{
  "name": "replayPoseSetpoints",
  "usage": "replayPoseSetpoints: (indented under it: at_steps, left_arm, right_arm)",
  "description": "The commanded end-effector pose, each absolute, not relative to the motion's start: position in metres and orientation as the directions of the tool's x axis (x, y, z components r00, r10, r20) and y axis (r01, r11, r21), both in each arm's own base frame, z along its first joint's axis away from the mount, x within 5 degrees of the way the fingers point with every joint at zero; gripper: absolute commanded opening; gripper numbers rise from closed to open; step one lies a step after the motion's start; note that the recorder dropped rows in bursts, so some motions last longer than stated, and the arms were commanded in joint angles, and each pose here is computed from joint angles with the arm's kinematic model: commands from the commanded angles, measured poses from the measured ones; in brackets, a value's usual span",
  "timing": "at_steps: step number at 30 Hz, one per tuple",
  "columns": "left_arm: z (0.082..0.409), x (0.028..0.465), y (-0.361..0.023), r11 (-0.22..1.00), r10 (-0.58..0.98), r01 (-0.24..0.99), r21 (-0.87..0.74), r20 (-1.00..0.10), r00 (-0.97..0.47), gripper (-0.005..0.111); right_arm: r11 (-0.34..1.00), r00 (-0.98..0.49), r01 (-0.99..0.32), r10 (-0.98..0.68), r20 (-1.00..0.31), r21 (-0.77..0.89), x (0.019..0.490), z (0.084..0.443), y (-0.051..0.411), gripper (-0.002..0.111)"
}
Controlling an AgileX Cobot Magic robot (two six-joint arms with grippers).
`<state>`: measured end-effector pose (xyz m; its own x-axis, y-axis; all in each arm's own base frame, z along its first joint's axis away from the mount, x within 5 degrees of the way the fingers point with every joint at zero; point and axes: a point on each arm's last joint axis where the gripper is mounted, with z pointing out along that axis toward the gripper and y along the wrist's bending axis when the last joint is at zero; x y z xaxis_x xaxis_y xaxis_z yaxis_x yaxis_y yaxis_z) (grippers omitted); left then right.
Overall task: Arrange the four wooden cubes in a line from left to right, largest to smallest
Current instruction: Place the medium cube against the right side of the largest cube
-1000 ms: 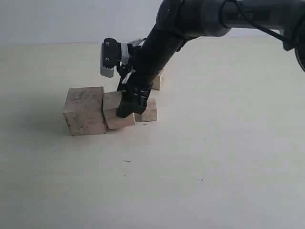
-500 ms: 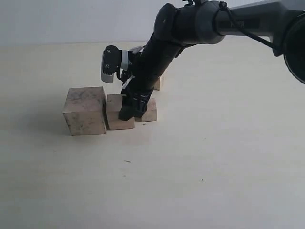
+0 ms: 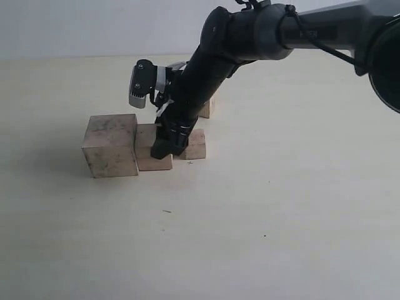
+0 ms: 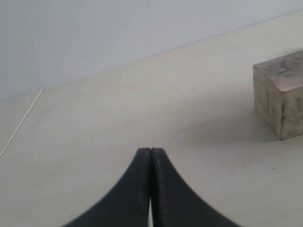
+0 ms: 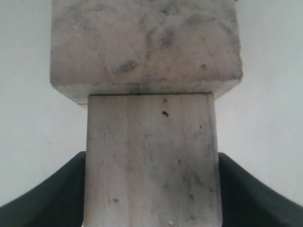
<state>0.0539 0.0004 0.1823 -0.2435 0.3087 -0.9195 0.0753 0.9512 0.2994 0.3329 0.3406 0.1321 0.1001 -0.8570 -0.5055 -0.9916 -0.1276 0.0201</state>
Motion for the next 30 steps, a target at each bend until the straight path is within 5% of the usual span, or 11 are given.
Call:
replayPoseSetpoints:
  at_steps: [1,8,18,30]
  left_arm:
    - [0.184,0.054,0.000,0.952,0.306,0.075,0.297,-0.925,-0.225,0.000]
    - [0.184,0.054,0.000,0.952,0.306,0.075,0.297,-0.925,-0.225,0.000]
    - [0.184,0.054,0.000,0.952,0.306,0.075,0.297,-0.925,-0.225,0.000]
    - [0.184,0.054,0.000,0.952,0.306,0.075,0.297,-0.925,-0.225,0.000]
  right_arm:
    - [-0.165,0.128,-0.986,-0.868,-0.479,0.035,0.326,0.124,0.344,0.000]
    - [-0.163,0.126,-0.986,-0.870,-0.477,0.037,0.325,0.124,0.344,0.010]
    - [-0.137,0.096,-0.989,-0.873,-0.478,0.053,0.325,0.124,0.344,0.083]
    - [-0.049,0.052,-0.999,-0.855,-0.515,-0.019,0.325,0.181,0.339,0.092]
